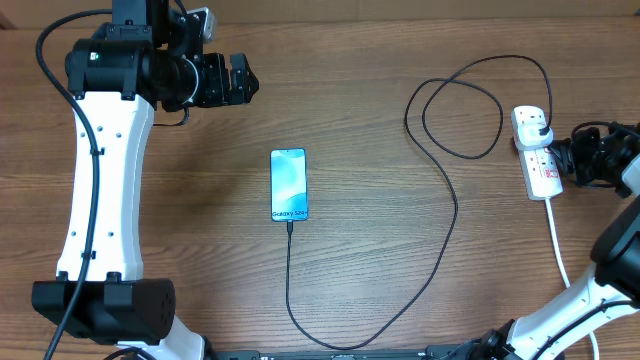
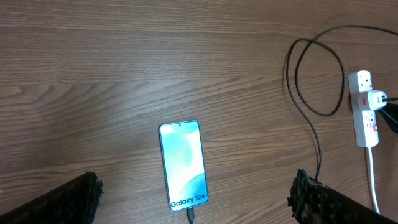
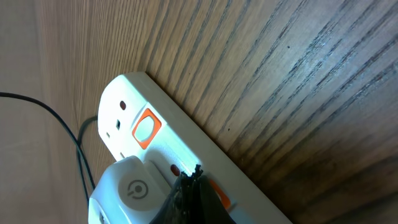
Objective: Plug charger to phone and switch on socket
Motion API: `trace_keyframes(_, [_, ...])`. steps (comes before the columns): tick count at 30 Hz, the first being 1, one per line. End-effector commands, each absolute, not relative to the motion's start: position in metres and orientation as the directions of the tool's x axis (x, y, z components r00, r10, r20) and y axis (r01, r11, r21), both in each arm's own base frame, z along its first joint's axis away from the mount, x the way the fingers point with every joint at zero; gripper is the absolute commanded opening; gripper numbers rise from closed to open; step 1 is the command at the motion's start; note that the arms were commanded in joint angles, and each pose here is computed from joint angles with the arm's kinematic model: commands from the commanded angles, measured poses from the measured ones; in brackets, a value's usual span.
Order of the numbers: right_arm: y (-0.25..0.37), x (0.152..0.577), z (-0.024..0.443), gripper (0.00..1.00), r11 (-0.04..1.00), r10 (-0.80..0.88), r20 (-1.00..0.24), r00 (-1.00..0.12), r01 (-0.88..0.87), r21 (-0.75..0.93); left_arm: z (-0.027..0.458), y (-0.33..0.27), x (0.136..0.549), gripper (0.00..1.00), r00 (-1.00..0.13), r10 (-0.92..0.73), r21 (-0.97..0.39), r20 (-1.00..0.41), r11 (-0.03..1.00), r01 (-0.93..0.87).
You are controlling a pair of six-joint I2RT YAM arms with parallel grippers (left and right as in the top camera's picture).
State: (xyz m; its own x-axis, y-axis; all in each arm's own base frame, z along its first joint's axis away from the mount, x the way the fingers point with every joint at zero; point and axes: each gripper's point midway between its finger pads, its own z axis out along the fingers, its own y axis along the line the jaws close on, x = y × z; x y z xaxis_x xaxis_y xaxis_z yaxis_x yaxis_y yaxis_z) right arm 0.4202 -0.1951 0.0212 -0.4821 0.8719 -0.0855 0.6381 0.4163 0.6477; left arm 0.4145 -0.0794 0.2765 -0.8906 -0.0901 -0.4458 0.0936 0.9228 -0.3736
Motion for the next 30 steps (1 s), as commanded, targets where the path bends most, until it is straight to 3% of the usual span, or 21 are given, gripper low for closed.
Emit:
trace_keyframes(1, [-0.149, 0.412, 0.0, 0.04, 0.42, 0.835, 0.013, -0.55, 0.652, 0.632, 0.278, -0.08, 0.416, 1.0, -0.888, -0.085, -0.371, -0.452, 0.923, 0.101])
trace_keyframes(22, [-0.151, 0.399, -0.006, 0.04, 0.406, 0.847, 0.048, -0.53, 0.701, 0.586, 0.278, -0.08, 0.416, 1.0, -0.888, -0.085, -0.371, -0.452, 0.923, 0.101])
trace_keyframes(30, [-0.189, 0.4, 0.051, 0.04, 0.343, 0.885, -0.015, -0.465, 0.632, 0.695, 0.278, -0.08, 0.416, 1.0, -0.888, -0.085, -0.371, -0.452, 0.923, 0.101])
